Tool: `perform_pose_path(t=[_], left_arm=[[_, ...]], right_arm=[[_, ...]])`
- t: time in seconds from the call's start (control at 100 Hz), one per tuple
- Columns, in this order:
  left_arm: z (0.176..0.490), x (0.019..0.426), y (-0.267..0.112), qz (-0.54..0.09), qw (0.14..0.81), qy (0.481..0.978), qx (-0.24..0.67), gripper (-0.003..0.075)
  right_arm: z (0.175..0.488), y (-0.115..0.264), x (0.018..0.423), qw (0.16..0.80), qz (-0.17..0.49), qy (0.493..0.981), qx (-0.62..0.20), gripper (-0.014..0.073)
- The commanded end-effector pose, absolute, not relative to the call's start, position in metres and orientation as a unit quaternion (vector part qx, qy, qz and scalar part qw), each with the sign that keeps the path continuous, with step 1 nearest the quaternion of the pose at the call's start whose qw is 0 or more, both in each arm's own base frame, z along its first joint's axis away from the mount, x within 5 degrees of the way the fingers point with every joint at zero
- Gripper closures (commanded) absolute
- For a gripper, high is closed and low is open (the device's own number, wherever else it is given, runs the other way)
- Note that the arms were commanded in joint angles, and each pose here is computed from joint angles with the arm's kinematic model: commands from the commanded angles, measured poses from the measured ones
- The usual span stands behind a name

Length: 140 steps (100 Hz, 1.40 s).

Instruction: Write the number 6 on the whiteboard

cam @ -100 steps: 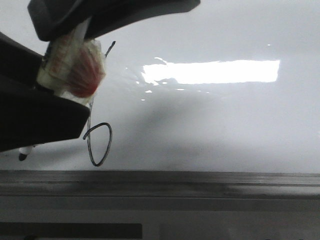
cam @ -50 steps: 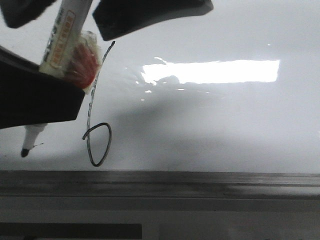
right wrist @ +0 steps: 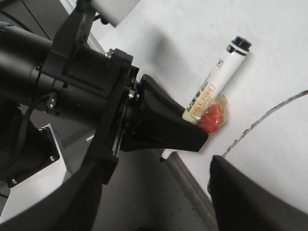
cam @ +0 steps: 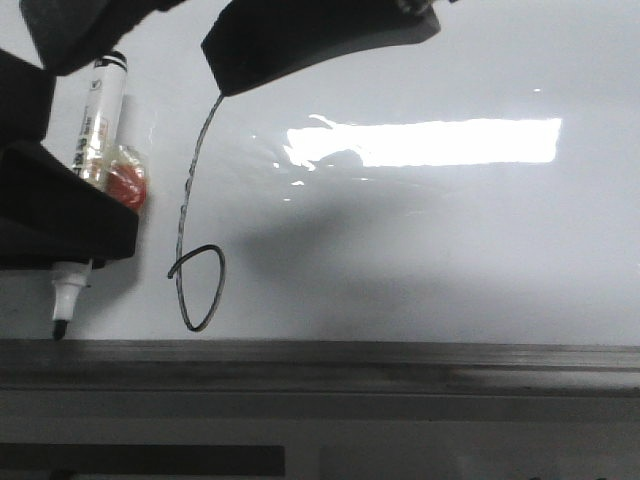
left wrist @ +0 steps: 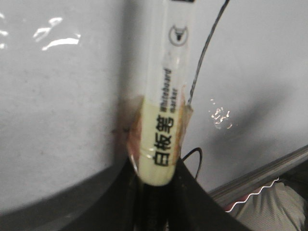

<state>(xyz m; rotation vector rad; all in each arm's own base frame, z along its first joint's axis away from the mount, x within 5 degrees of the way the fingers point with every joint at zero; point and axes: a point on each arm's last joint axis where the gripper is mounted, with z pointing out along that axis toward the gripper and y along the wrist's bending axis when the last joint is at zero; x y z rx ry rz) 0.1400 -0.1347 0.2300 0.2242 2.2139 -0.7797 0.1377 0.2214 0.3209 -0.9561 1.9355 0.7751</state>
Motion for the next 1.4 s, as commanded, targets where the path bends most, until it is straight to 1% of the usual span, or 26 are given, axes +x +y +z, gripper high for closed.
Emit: perform_pose_path(t=[0.0, 0.03, 0.08, 0.13, 0.18, 0.19, 0.2, 0.23, 0.29, 0.38, 0.43, 0.48, 0.49, 0.5, 0.54, 0.57, 0.6, 0.61, 0.62, 0.64, 0.65, 0.67, 0.83, 1.01, 1.19, 1.39], left_arm=[[0.245, 0.153, -0.136, -0.311, 0.431, 0.845, 0.058, 0.0675], [0.246, 0.153, -0.136, -0.313, 0.434, 0.843, 0.057, 0.0631], [0.246, 0.153, -0.136, -0.313, 0.434, 0.843, 0.057, 0.0531], [0.246, 0.152, -0.135, -0.313, 0.432, 0.844, 0.058, 0.0402], [0.246, 0.152, -0.136, -0.313, 0.431, 0.844, 0.058, 0.0307], [0.246, 0.152, -0.136, -0.313, 0.43, 0.845, 0.059, 0.0307], [0.246, 0.152, -0.136, -0.314, 0.429, 0.845, 0.057, 0.0277], [0.246, 0.151, -0.135, -0.317, 0.426, 0.845, 0.054, 0.0248], [0.247, 0.15, -0.135, -0.322, 0.423, 0.846, 0.05, 0.023], [0.253, 0.146, -0.132, -0.331, 0.426, 0.84, 0.053, 0.0241], [0.258, 0.142, -0.13, -0.34, 0.43, 0.834, 0.055, 0.0249], [0.264, 0.137, -0.127, -0.35, 0.436, 0.827, 0.059, 0.0275], [0.267, 0.135, -0.125, -0.353, 0.441, 0.823, 0.059, 0.0281], [0.268, 0.134, -0.125, -0.355, 0.44, 0.822, 0.061, 0.0289], [0.276, 0.128, -0.12, -0.365, 0.453, 0.81, 0.068, 0.0357], [0.281, 0.123, -0.117, -0.373, 0.462, 0.801, 0.07, 0.0427], [0.287, 0.119, -0.113, -0.38, 0.473, 0.791, 0.075, 0.0536], [0.289, 0.116, -0.111, -0.383, 0.48, 0.786, 0.077, 0.056], [0.291, 0.115, -0.11, -0.383, 0.484, 0.783, 0.079, 0.0608], [0.295, 0.111, -0.106, -0.385, 0.496, 0.774, 0.086, 0.0657], [0.298, 0.109, -0.104, -0.386, 0.505, 0.767, 0.091, 0.0706], [0.299, 0.106, -0.101, -0.382, 0.514, 0.761, 0.1, 0.0736], [0.311, 0.078, -0.073, -0.383, 0.598, 0.693, 0.127, 0.0739], [0.293, 0.051, -0.047, -0.374, 0.656, 0.639, 0.146, 0.0739], [0.266, 0.037, -0.034, -0.375, 0.681, 0.611, 0.151, 0.0739], [0.243, 0.035, -0.032, -0.366, 0.685, 0.61, 0.158, 0.0739]], right_arm=[[0.341, 0.218, 0.139, 0.45, 0.323, 0.749, -0.364, 0.018], [0.341, 0.218, 0.139, 0.45, 0.323, 0.749, -0.364, 0.018], [0.341, 0.218, 0.139, 0.45, 0.323, 0.749, -0.364, 0.018], [0.341, 0.218, 0.139, 0.45, 0.323, 0.749, -0.364, 0.018], [0.341, 0.218, 0.139, 0.451, 0.323, 0.749, -0.363, 0.018], [0.341, 0.218, 0.139, 0.451, 0.323, 0.749, -0.363, 0.018], [0.341, 0.218, 0.139, 0.451, 0.323, 0.749, -0.363, 0.018], [0.341, 0.218, 0.139, 0.451, 0.323, 0.749, -0.363, 0.018], [0.341, 0.218, 0.139, 0.451, 0.323, 0.749, -0.363, 0.018], [0.341, 0.218, 0.139, 0.449, 0.323, 0.75, -0.364, 0.0181], [0.343, 0.216, 0.137, 0.45, 0.324, 0.748, -0.364, 0.0203], [0.345, 0.213, 0.135, 0.45, 0.326, 0.747, -0.365, 0.0272], [0.345, 0.213, 0.135, 0.45, 0.327, 0.747, -0.365, 0.0321], [0.346, 0.212, 0.134, 0.451, 0.328, 0.746, -0.365, 0.0321], [0.35, 0.208, 0.132, 0.456, 0.331, 0.742, -0.364, 0.0444], [0.353, 0.205, 0.129, 0.46, 0.333, 0.739, -0.363, 0.0533], [0.355, 0.202, 0.127, 0.464, 0.334, 0.735, -0.363, 0.064], [0.357, 0.2, 0.126, 0.468, 0.335, 0.733, -0.363, 0.0659], [0.357, 0.199, 0.126, 0.47, 0.336, 0.732, -0.362, 0.0669], [0.359, 0.197, 0.124, 0.475, 0.337, 0.728, -0.36, 0.0659], [0.358, 0.195, 0.123, 0.476, 0.337, 0.728, -0.36, 0.0655], [0.36, 0.192, 0.122, 0.484, 0.338, 0.724, -0.357, 0.0649], [0.355, 0.164, 0.109, 0.548, 0.345, 0.69, -0.323, 0.0648], [0.324, 0.129, 0.094, 0.603, 0.344, 0.662, -0.282, 0.0648], [0.287, 0.1, 0.076, 0.615, 0.342, 0.656, -0.272, 0.0648], [0.267, 0.079, 0.061, 0.625, 0.351, 0.644, -0.268, 0.0648]])
